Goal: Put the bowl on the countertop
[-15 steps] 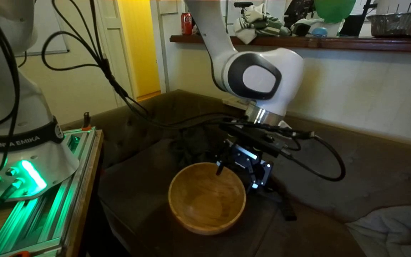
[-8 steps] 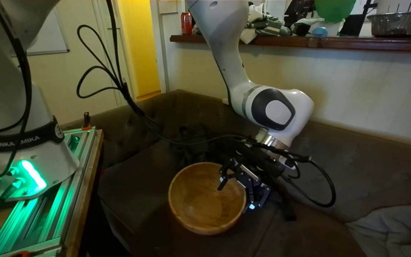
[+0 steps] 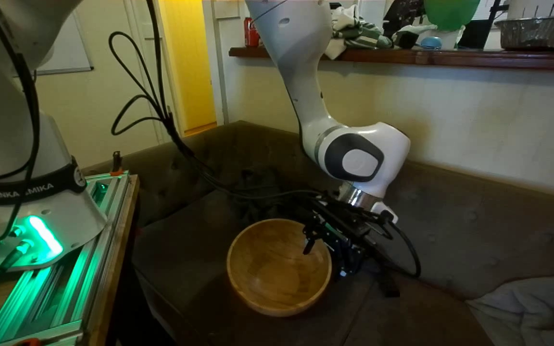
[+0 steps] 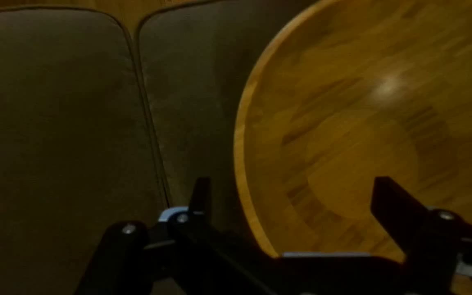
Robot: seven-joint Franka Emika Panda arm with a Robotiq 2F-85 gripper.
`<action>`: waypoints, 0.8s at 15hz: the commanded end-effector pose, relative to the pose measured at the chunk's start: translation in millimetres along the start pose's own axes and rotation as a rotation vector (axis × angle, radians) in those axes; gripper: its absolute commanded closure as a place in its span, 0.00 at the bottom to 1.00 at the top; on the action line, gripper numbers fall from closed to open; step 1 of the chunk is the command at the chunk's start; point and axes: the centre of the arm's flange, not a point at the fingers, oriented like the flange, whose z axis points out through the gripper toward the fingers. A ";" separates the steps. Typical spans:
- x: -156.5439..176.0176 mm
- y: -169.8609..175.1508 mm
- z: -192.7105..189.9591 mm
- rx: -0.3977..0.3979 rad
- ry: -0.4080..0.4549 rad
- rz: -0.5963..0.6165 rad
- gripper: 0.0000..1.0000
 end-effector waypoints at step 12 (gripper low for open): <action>5.8 19.7 25.7 -0.084 0.310 -0.141 0.00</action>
